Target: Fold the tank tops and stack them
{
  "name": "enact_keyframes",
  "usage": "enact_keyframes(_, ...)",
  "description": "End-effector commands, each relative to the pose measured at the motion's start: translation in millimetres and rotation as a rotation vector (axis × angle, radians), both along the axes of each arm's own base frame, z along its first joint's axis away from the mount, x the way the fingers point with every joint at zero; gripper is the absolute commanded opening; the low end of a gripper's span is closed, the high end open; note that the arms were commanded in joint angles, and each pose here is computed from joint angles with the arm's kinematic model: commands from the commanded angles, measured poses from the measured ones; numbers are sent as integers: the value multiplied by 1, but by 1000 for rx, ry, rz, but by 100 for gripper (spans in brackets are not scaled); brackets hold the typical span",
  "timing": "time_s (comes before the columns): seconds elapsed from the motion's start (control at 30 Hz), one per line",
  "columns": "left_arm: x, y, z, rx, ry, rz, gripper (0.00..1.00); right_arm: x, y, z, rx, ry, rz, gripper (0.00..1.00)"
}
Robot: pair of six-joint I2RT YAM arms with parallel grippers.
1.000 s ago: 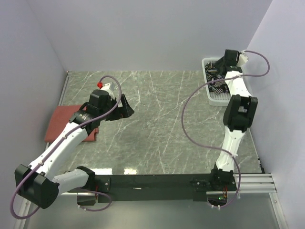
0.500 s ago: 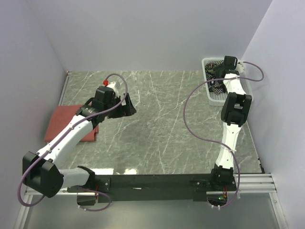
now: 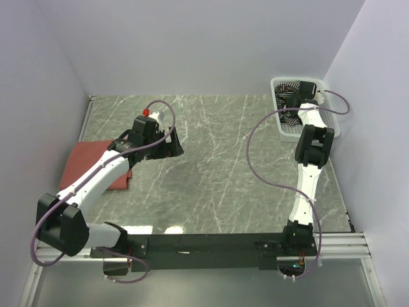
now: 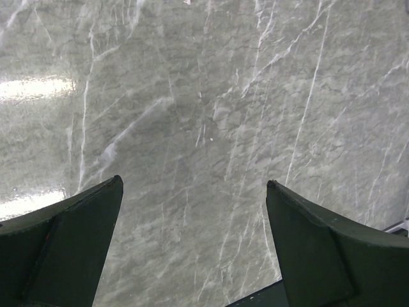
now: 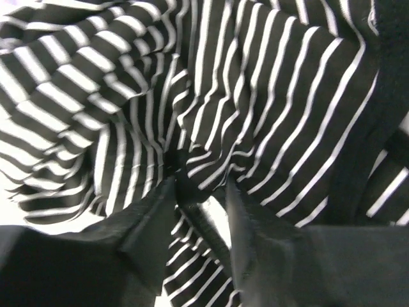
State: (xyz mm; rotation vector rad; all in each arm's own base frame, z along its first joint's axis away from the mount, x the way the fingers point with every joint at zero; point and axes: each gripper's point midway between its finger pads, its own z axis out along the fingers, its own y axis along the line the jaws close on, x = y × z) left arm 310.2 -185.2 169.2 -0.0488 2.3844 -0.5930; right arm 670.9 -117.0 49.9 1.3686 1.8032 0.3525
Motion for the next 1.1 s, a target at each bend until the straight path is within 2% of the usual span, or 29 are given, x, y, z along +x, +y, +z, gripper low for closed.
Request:
enact_keyframes(0.0, 13, -4, 19, -7, -59, -8, 99, 10, -5, -3, 31, -36, -11, 42)
enact_keyframes(0.13, 15, -7, 16, -12, -48, -16, 99, 10, -8, -7, 54, -39, -15, 26)
enact_keyframes(0.17, 15, -8, 16, -13, -46, -19, 99, 8, -10, -9, 59, -34, -18, 17)
enact_keyframes(0.23, 15, -9, 13, -17, -41, -24, 99, 9, -9, -7, 73, -45, -11, 11)
enact_keyframes(0.27, 15, -9, 14, -17, -41, -25, 99, 7, -10, -10, 76, -39, -12, 1)
enact_keyframes(0.4, 16, -9, 15, -13, -43, -24, 99, 10, -6, 6, 72, -93, 15, 0)
enact_keyframes(0.47, 17, -10, 18, -18, -48, -25, 99, 10, -6, 33, 50, -138, 22, 0)
enact_keyframes(0.73, 18, -17, 29, -56, -76, -48, 97, -5, 17, 183, -267, -310, -9, 0)
enact_keyframes(0.9, 17, -19, 36, -72, -95, -64, 95, -30, 27, 233, -425, -341, -79, 0)
enact_keyframes(1.07, 16, -22, 39, -87, -103, -81, 94, -55, 44, 292, -510, -401, -127, 0)
